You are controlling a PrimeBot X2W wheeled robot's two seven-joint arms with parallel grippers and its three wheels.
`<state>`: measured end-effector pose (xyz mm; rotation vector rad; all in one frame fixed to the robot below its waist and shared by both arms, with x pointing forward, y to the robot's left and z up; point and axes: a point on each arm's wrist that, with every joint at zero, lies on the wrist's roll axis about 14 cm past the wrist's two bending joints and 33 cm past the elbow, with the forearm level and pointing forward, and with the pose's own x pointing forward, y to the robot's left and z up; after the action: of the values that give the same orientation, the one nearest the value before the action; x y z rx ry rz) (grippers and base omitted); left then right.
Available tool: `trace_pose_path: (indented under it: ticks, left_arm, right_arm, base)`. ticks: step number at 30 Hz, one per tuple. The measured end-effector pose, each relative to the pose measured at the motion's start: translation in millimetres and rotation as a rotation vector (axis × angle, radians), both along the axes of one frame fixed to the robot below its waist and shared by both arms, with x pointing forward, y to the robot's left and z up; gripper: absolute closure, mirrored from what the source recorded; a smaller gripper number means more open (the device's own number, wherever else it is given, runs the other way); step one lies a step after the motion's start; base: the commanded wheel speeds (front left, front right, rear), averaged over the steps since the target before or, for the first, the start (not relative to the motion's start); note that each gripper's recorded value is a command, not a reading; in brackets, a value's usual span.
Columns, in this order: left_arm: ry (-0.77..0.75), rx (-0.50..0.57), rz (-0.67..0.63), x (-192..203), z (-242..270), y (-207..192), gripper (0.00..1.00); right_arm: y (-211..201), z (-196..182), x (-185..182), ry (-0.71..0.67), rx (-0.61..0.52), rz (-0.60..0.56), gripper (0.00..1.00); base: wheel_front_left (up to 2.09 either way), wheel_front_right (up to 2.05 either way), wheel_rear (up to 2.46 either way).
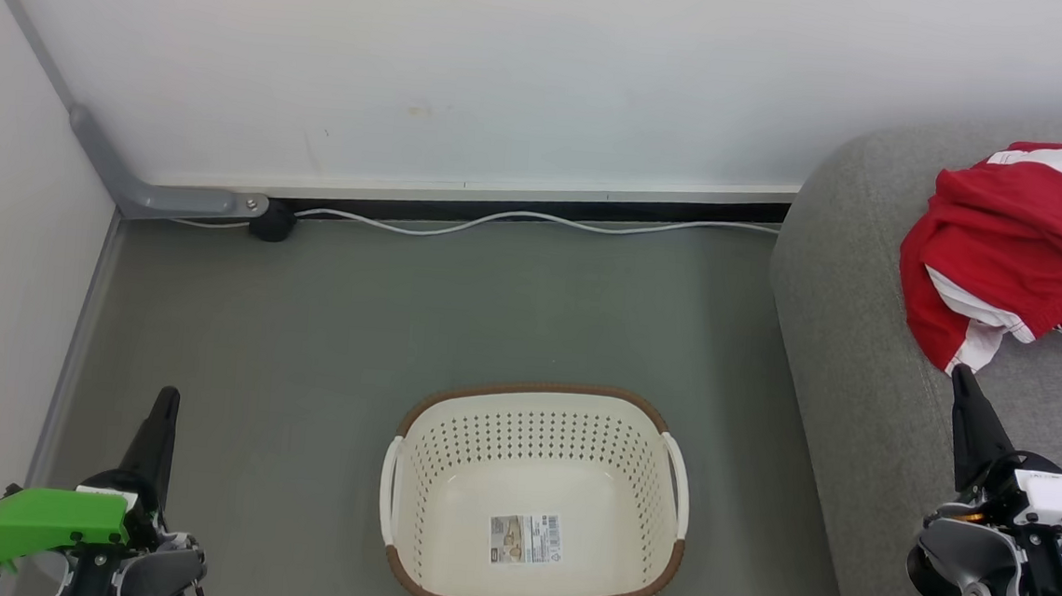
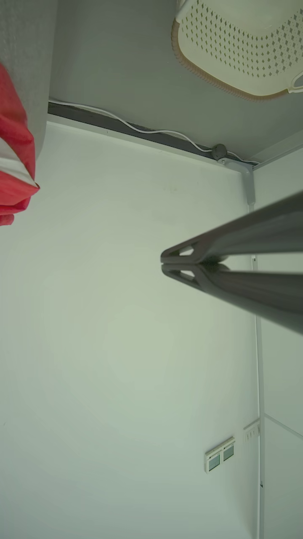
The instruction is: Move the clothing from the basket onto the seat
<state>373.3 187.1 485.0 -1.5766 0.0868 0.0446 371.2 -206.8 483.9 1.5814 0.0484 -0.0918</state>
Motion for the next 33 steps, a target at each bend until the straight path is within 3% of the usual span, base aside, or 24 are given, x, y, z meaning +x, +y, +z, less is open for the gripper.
trace_pose_path:
  ticks: [33]
  left_arm:
    - [-0.002, 0.000, 0.000, 0.2, 0.7, 0.0, 1.00]
  right_arm:
    - [0.0, 0.6, 0.1, -0.004, -0.001, 0.000, 1.00]
  base:
    - [0.00, 0.00, 0.00]
